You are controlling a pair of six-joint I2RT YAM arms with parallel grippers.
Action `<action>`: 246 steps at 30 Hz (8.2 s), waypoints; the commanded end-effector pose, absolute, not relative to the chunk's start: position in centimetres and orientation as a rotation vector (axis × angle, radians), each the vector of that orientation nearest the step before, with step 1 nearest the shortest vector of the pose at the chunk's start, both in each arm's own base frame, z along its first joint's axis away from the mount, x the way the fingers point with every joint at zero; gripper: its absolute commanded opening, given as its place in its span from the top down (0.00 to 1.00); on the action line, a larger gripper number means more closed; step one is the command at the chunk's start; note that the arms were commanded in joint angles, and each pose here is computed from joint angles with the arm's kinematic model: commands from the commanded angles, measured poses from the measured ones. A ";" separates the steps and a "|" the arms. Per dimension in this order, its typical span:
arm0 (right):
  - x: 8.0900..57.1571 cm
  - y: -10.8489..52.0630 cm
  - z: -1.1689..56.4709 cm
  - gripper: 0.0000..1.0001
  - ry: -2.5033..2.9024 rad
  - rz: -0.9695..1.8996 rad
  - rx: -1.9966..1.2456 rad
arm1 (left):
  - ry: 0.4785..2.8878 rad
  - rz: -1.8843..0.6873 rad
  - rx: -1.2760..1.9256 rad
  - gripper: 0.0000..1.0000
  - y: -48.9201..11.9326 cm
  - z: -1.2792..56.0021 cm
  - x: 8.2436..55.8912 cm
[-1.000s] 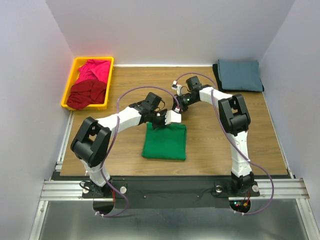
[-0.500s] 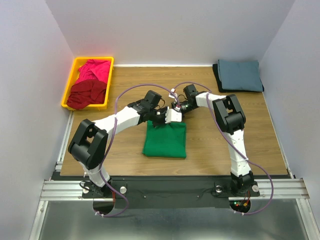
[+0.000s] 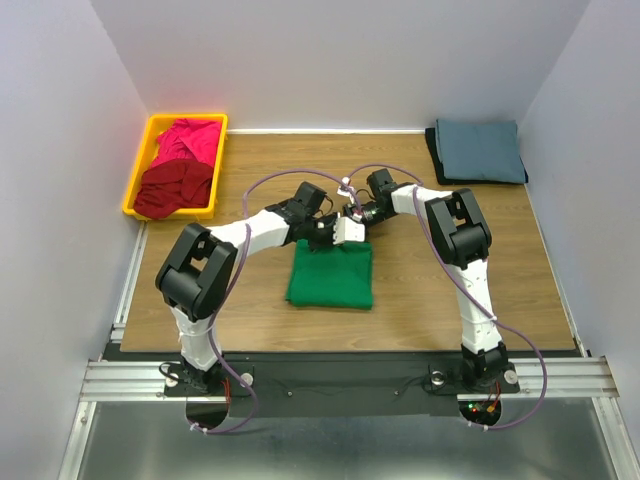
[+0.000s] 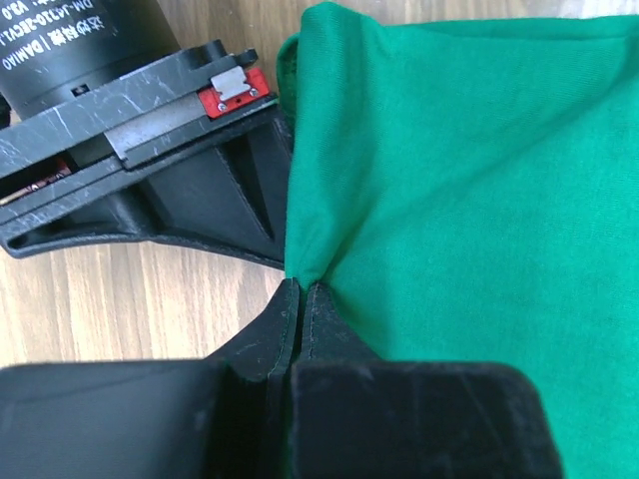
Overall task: Fold and stack the t-shirts
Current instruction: Fold the tshirt, then neatly place the folded tshirt to the corner
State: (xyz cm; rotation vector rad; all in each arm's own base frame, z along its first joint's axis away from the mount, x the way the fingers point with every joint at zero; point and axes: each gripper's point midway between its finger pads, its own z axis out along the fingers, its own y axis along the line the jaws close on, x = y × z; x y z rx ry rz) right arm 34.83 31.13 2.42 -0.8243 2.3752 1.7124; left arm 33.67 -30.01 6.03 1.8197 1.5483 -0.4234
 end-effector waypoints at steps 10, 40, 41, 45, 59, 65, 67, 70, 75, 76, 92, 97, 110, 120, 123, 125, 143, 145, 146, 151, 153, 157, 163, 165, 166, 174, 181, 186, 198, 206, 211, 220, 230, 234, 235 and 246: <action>49.0 22.5 6.3 0.58 2.390 1.026 -0.646 | 1.562 -0.417 1.781 0.66 -30.1 8.2 37.1; 39.3 23.9 5.3 0.74 2.518 1.216 -0.493 | 2.217 -1.184 0.657 0.62 -25.4 6.0 38.0; 41.6 23.3 4.7 0.74 2.505 1.112 -0.513 | 2.288 -1.148 0.681 0.62 -24.6 3.3 39.8; 44.1 23.1 4.9 0.73 2.472 1.020 -0.527 | 2.277 -1.094 0.704 0.62 -24.1 3.0 41.0; 34.1 26.8 15.0 0.51 2.362 1.428 -0.564 | 2.069 -1.384 0.675 0.54 -25.5 14.4 31.5; 31.2 27.1 8.2 0.52 2.536 1.479 -0.531 | 2.216 -1.499 0.576 0.52 -25.4 8.4 28.9; 30.6 26.6 6.1 0.53 2.582 1.460 -0.530 | 2.317 -1.463 0.556 0.55 -24.9 5.3 29.3; 30.5 25.3 2.5 0.54 2.666 1.350 -0.523 | 2.464 -1.365 0.486 0.57 -22.4 1.1 29.9; 31.2 24.6 3.7 0.55 2.618 1.329 -0.539 | 2.441 -1.328 0.567 0.58 -20.4 1.4 30.8; 31.1 24.9 4.9 0.54 2.586 1.363 -0.553 | 2.423 -1.360 0.601 0.58 -20.5 2.2 30.0; 24.3 28.9 5.3 0.57 2.591 1.562 -0.747 | 2.358 -1.486 0.821 0.58 -23.8 3.1 24.3; 26.0 25.5 0.9 0.60 2.681 1.393 -0.681 | 2.499 -1.441 0.638 0.58 -22.0 0.1 26.3; 26.6 25.3 10.8 0.62 2.398 1.472 -0.793 | 2.064 -1.561 0.905 0.59 -27.6 15.5 28.8; 30.4 20.5 10.8 0.53 2.441 1.353 -0.544 | 2.178 -1.560 0.613 0.57 -31.2 8.1 38.5; 30.6 19.7 10.3 0.52 2.460 1.306 -0.519 | 2.210 -1.562 0.549 0.57 -31.8 6.2 40.9; 30.6 19.6 10.1 0.52 2.467 1.299 -0.515 | 2.226 -1.556 0.520 0.58 -31.6 5.5 41.5; 33.5 17.8 10.6 0.45 2.499 1.183 -0.105 | 1.764 -0.440 1.356 0.44 -28.8 16.5 31.7; 33.6 17.9 10.4 0.44 2.512 1.204 -0.067 | 1.682 -0.331 1.444 0.41 -30.0 16.0 30.7; 33.6 17.9 10.3 0.44 2.518 1.215 -0.047 | 1.660 -0.281 1.482 0.41 -31.0 15.3 30.0; 33.8 18.0 10.0 0.35 2.541 1.233 0.011 | 1.578 -0.134 1.611 0.41 -33.1 12.6 28.8; 33.7 18.0 9.4 0.30 2.562 1.242 0.036 | 1.554 -0.078 1.651 0.40 -33.7 11.3 29.0; 33.6 18.0 8.5 0.28 2.590 1.261 0.071 | 1.525 -0.020 1.715 0.40 -34.7 9.2 28.8; 33.5 18.2 7.5 0.20 2.620 1.294 0.125 | 1.506 -0.014 1.778 0.40 -35.8 7.0 29.2; 33.5 18.4 7.1 0.20 2.625 1.313 0.156 | 1.501 -0.004 1.803 0.40 -36.0 6.0 29.4; 33.5 18.5 6.9 0.20 2.626 1.324 0.169 | 1.493 0.006 1.803 0.41 -36.1 5.7 29.6; 33.9 18.9 5.8 0.19 2.610 1.381 0.329 | 1.510 -0.015 1.779 0.83 -36.6 4.8 30.7; 37.0 19.7 6.9 0.16 2.438 1.439 0.485 | 1.528 -0.200 1.698 1.00 -37.6 8.6 31.3; 37.4 20.8 7.1 0.14 2.368 1.502 0.556 | 1.527 -0.247 1.666 1.00 -38.1 10.3 31.7; 39.9 24.1 4.5 0.25 2.299 1.450 0.638 | 1.501 -0.321 1.629 1.00 -39.7 12.5 32.1; 42.4 24.6 3.3 0.33 2.241 1.333 0.616 | 1.497 -0.373 1.627 1.00 -40.1 13.4 31.7; 42.6 24.7 2.5 0.44 2.250 1.320 0.618 | 1.501 -0.382 1.620 1.00 -40.1 13.5 31.9; 44.0 24.0 4.7 0.85 2.215 1.178 0.414 | 1.615 -0.491 1.425 0.54 -37.6 17.5 33.4; 48.9 19.4 10.5 0.99 2.154 0.666 0.010 | 1.837 -0.527 1.011 0.03 -25.3 24.4 36.1; 51.0 17.3 11.3 0.99 2.129 0.490 -0.123 | 1.892 -0.469 0.921 0.03 -21.9 24.0 36.5; 51.6 16.2 11.3 0.99 2.122 0.439 -0.164 | 1.896 -0.443 0.899 0.03 -21.1 24.1 36.5; 59.9 7.4 15.2 0.99 2.040 0.156 -0.279 | 1.918 -0.408 0.815 0.02 -19.1 22.5 35.3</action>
